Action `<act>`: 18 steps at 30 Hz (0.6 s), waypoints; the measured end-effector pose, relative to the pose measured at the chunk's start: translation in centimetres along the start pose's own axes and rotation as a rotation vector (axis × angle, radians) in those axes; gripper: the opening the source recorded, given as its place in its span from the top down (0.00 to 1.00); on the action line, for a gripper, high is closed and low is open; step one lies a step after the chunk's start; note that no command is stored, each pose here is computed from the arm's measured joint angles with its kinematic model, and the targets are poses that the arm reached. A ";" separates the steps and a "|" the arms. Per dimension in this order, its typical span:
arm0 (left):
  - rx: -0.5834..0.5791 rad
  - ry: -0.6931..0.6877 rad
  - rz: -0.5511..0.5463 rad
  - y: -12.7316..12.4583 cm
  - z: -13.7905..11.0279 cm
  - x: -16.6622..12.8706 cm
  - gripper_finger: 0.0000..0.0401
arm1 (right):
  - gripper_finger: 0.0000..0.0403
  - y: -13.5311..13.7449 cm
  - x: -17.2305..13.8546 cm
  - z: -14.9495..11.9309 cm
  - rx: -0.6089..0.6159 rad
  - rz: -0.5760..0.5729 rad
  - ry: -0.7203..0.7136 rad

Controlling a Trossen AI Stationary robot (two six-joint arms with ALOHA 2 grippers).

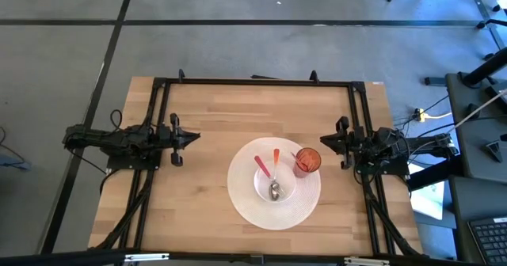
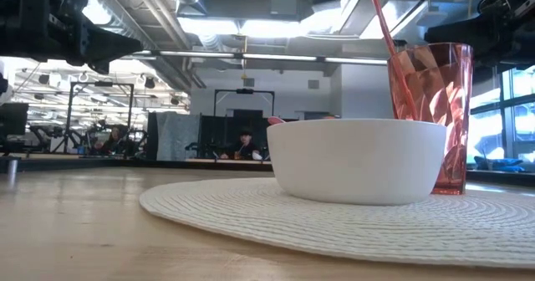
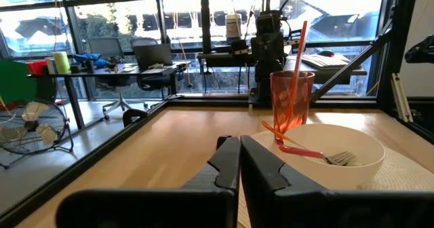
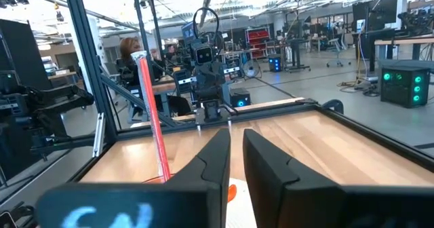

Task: Pick & Place Utensil
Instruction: Return to Home Position

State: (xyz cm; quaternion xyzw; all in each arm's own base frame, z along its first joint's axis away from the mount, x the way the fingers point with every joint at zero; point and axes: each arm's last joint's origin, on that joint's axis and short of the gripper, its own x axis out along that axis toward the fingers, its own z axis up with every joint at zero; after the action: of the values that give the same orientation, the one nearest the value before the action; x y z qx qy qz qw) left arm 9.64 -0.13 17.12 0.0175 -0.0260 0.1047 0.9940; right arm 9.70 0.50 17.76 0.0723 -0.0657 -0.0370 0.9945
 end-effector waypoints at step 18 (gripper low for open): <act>0.000 0.000 0.000 0.0 0.0 0.0 0.99 | 0.89 0.0 0.0 0.0 -0.001 0.000 -0.001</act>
State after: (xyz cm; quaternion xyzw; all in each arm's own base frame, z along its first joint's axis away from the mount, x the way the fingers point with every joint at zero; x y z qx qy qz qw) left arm 9.64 -0.13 17.12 0.0176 -0.0259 0.1047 0.9940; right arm 9.69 0.50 17.79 0.0716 -0.0661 -0.0371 0.9946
